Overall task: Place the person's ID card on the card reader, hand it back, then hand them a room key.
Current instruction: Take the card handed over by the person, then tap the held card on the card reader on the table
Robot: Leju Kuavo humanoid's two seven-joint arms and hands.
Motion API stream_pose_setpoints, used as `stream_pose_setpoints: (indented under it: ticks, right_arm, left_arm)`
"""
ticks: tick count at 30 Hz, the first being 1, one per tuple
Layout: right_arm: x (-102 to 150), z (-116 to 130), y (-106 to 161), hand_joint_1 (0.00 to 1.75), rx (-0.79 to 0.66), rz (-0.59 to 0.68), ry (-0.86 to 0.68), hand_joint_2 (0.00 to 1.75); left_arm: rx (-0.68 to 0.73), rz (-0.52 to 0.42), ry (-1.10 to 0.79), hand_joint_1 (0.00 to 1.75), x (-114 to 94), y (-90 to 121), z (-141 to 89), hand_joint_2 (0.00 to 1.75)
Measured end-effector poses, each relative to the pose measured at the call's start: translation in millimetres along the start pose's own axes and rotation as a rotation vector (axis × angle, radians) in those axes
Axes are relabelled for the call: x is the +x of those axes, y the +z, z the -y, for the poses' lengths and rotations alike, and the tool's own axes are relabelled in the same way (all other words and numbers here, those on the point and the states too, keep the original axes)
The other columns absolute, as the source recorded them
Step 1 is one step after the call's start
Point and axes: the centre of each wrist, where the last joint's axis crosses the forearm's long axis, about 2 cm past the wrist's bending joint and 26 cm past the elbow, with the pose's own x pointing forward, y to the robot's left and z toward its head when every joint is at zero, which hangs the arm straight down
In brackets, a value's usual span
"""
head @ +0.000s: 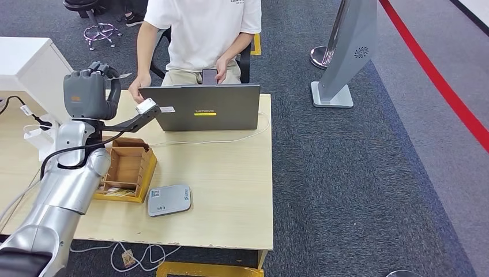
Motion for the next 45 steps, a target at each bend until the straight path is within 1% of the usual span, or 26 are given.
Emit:
stream_pose_setpoints:
  ticks: [4,7,13,16,18,21,26,32,40,43,45]
  right_arm:
    - [0,0,0,0.0,-0.001,0.0,0.001,0.0]
    - [-1,0,0,0.0,-0.004,-0.002,-0.006,0.0]
    - [-4,1,0,0.0,-0.013,-0.007,-0.03,0.0]
    - [-6,0,0,0.0,-0.021,-0.012,-0.054,0.0]
    - [-8,-1,1,0.0,-0.023,-0.016,-0.071,0.0]
    - [-10,-2,1,0.0,-0.024,-0.027,-0.096,0.0]
    - [-12,-2,1,0.0,-0.029,-0.039,-0.117,0.0]
    - [-12,-6,2,0.0,-0.029,-0.042,-0.129,0.0]
    - [-12,-6,2,0.0,-0.028,-0.042,-0.13,0.0]
    - [-12,-8,2,0.0,-0.028,-0.044,-0.138,0.0]
    - [-12,-9,2,0.0,-0.028,-0.049,-0.149,0.0]
  left_arm:
    - [0.009,0.033,0.031,1.75,15,9,1,1.75]
    - [0.025,0.081,0.06,1.75,31,25,-1,1.75]
    - [0.033,0.201,0.109,1.75,70,71,-12,1.75]
    - [-0.02,0.255,0.119,1.75,86,99,-19,1.75]
    - [-0.077,0.279,0.11,1.75,91,117,-22,1.75]
    - [-0.166,0.291,0.081,1.75,91,138,-25,1.75]
    - [-0.32,0.276,0.029,1.75,83,162,-22,1.75]
    - [-0.439,0.25,-0.007,1.75,79,174,-14,1.75]
    - [-0.459,0.248,-0.012,1.75,79,176,-12,1.75]
    - [-0.518,0.245,-0.023,1.75,80,182,-7,1.75]
    - [-0.597,0.245,-0.036,1.75,78,189,-1,1.75]
